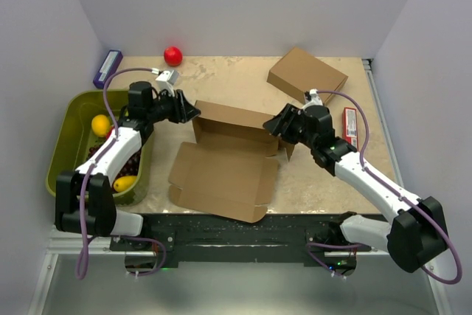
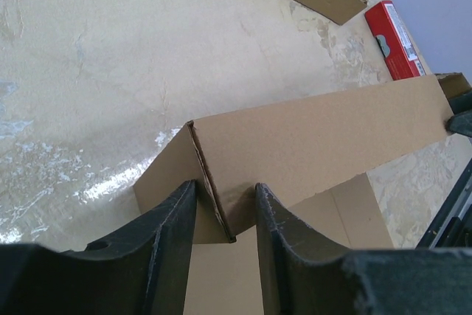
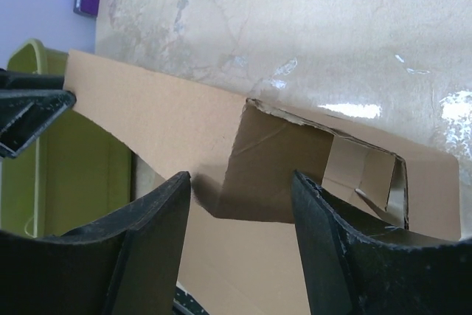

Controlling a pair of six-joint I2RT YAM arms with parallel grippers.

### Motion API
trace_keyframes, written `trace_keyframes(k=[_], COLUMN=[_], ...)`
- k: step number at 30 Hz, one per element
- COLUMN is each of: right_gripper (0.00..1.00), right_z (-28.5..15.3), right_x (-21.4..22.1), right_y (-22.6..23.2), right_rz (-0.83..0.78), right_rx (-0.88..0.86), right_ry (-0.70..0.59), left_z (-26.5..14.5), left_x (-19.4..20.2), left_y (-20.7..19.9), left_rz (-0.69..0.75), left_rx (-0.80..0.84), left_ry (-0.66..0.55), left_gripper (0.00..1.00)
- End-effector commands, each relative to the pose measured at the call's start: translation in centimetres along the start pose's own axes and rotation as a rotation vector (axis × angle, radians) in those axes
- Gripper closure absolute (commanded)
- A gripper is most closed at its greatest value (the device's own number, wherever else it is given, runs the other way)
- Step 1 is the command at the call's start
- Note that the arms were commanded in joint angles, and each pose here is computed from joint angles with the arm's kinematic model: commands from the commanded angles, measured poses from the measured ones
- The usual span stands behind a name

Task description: Fold the paper box

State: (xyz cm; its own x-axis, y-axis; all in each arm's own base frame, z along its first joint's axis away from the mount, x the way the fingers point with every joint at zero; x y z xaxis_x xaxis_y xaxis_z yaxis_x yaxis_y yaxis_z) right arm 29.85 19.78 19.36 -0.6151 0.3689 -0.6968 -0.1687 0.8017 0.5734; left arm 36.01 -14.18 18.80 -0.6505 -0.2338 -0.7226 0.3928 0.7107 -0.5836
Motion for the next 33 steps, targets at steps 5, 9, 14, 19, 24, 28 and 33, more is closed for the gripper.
trace_keyframes(k=[5,9,14,19,24,28,33], right_gripper=[0.44,0.48,0.53,0.57,0.63,0.7,0.82], right_z=[0.2,1.0,1.1,1.2,1.9,2.4,2.2], right_x=[-2.1,-1.3,-0.9,-1.3,-1.3,-1.2,-1.3], right_y=[1.6,1.7,2.1,2.5,2.9,2.8,2.4], right_rz=[0.084,0.108,0.175,0.238,0.316,0.354,0.35], right_rx=[-0.096,-0.124,-0.181,-0.217,-0.271,-0.292,-0.271], right_ry=[-0.116,-0.082,-0.099,-0.134,-0.149,-0.161,-0.183], left_z=[-0.6,-0.6,-0.7,-0.7,-0.8,-0.9,-0.9], left_x=[3.2,3.1,3.1,2.9,2.9,3.0,2.9], left_y=[2.0,1.9,1.7,1.6,1.4,1.3,1.3], left_rz=[-0.038,-0.038,-0.037,-0.034,-0.032,-0.032,-0.031], left_rx=[-0.077,-0.072,-0.068,-0.063,-0.056,-0.055,-0.049], left_ry=[0.077,0.076,0.076,0.07,0.069,0.07,0.069], left_gripper=[0.64,0.64,0.64,0.64,0.64,0.64,0.64])
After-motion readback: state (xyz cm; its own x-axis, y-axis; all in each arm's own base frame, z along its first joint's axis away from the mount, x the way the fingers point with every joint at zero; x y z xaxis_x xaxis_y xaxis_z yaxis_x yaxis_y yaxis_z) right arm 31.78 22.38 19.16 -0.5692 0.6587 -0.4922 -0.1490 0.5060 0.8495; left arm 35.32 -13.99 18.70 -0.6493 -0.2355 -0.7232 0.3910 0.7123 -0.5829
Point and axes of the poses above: each gripper's point midway between its finger pads, its own z axis out along the fingers, its own y axis along the line the jaws close on, x = y × z, the point moved 2 cm from there along -z, back along the fingers, and after that the axes turned 9 degrees about -z, right-handed, at the moved point
